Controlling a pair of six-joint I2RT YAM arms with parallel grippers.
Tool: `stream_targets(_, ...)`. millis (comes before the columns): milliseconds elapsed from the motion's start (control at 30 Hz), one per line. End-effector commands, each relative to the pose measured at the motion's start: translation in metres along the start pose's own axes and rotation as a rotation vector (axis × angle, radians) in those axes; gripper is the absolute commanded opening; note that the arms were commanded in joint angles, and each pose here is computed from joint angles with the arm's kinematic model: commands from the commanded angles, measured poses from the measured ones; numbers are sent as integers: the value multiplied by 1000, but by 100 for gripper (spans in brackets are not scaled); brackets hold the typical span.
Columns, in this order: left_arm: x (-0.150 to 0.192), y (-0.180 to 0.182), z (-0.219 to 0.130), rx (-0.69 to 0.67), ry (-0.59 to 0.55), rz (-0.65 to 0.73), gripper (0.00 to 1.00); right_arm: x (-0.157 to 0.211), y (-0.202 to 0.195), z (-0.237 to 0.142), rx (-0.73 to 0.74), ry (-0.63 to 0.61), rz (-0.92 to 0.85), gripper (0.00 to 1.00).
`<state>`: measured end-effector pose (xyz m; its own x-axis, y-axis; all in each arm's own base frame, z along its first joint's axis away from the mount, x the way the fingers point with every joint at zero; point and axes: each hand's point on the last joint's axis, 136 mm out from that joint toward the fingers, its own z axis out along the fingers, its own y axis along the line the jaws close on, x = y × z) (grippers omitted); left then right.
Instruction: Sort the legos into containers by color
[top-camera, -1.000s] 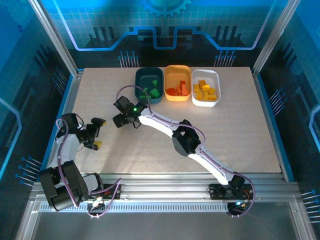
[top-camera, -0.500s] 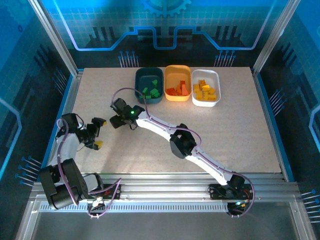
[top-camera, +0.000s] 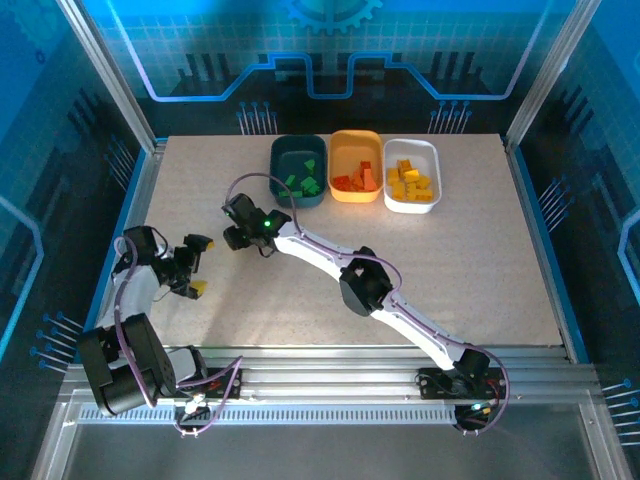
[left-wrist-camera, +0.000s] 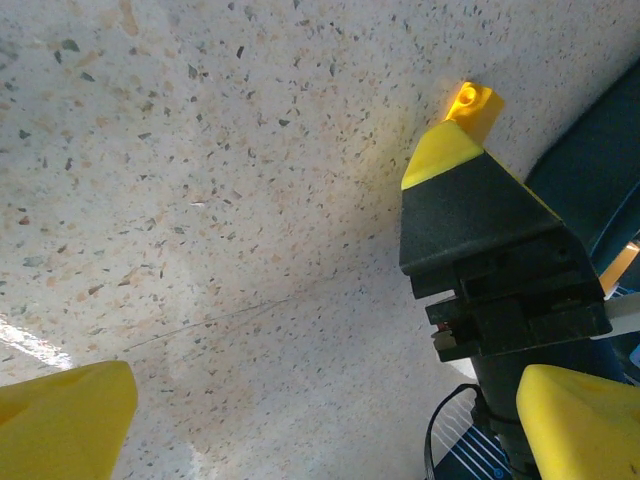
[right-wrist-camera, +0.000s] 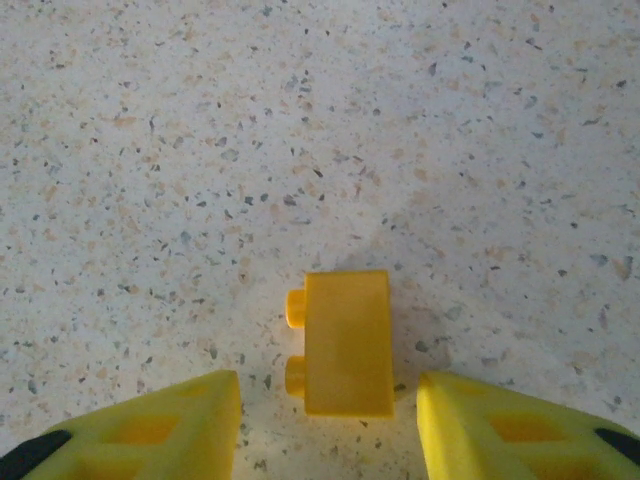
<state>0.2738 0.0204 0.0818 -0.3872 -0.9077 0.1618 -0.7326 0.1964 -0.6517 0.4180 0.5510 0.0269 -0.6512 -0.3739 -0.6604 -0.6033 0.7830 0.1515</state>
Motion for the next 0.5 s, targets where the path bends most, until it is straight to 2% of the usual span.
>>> stream_targets(0,4,2,1,13,23,-15,99,44,15,30,-48,78,-28,49)
stream_targets(200,4,2,1,11,22,-12,99,47,2,29,1,99,-7,38)
stream_targets(467,5,3,0,12,23,-5,99,41,6,19,17,87,-39,27)
